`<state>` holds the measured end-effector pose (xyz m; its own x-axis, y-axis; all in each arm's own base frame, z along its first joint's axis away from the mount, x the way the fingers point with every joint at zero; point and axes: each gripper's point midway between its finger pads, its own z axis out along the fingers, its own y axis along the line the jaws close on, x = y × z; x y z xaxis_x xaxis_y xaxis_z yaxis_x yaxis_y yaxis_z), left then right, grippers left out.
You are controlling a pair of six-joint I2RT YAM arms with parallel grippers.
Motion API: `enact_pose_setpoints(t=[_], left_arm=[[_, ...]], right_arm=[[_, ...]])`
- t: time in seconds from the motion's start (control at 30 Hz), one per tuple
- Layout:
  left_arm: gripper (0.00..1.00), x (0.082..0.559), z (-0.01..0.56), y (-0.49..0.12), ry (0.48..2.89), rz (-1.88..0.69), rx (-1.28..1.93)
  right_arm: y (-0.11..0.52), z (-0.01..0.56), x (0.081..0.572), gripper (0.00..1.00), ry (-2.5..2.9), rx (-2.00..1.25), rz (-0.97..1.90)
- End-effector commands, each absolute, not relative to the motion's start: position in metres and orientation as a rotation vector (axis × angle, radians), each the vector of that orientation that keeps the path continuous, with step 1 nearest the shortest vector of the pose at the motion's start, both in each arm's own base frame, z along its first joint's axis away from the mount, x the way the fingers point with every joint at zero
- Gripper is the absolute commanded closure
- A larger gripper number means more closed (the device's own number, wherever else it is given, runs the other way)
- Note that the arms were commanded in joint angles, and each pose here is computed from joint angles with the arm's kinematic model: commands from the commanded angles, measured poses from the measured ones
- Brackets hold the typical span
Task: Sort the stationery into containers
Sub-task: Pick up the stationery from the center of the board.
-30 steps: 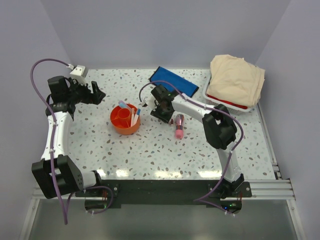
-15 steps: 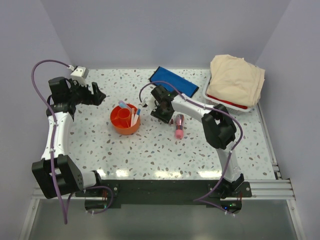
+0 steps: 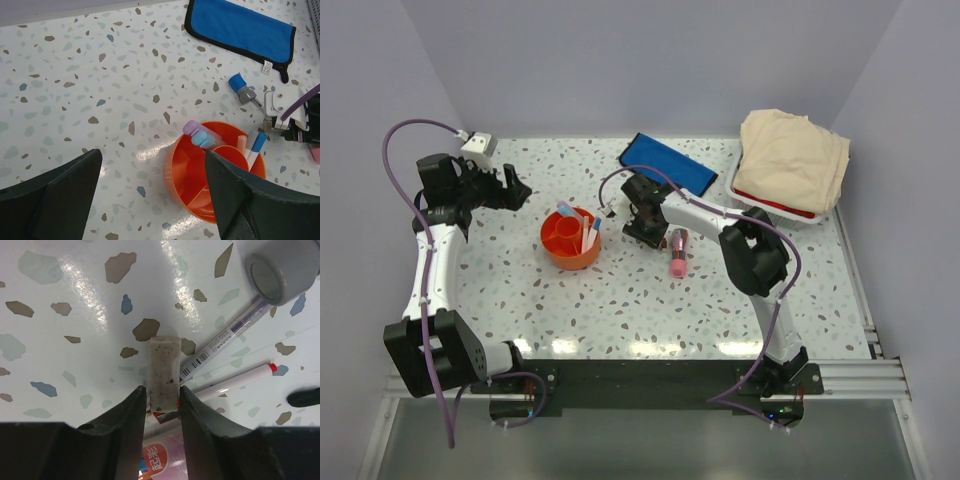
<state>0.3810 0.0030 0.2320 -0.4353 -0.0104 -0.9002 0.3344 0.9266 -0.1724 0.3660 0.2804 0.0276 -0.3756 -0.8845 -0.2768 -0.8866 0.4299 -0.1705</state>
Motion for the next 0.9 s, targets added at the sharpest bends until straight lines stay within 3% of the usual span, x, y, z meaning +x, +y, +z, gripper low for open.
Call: enact_pose_setpoints(t=[0.0, 0.17, 0.5, 0.87], left_arm=[[0.12, 0.384, 0.241, 0.004, 1.947, -0.403, 0.22], [0.11, 0.385, 0.24, 0.005, 1.948, -0.405, 0.218], [0.12, 0.386, 0.238, 0.003, 1.943, -0.423, 0.218], [0.12, 0.396, 0.237, 0.002, 1.921, -0.442, 0.221]], right_arm=[[0.284, 0.049, 0.372, 0.62, 2.315, -1.508, -0.014], [0.284, 0.052, 0.374, 0.61, 2.306, -1.502, -0.021], [0.284, 0.065, 0.377, 0.7, 2.278, -1.488, -0.031], [0.293, 0.132, 0.374, 0.72, 2.175, -1.459, -0.017]])
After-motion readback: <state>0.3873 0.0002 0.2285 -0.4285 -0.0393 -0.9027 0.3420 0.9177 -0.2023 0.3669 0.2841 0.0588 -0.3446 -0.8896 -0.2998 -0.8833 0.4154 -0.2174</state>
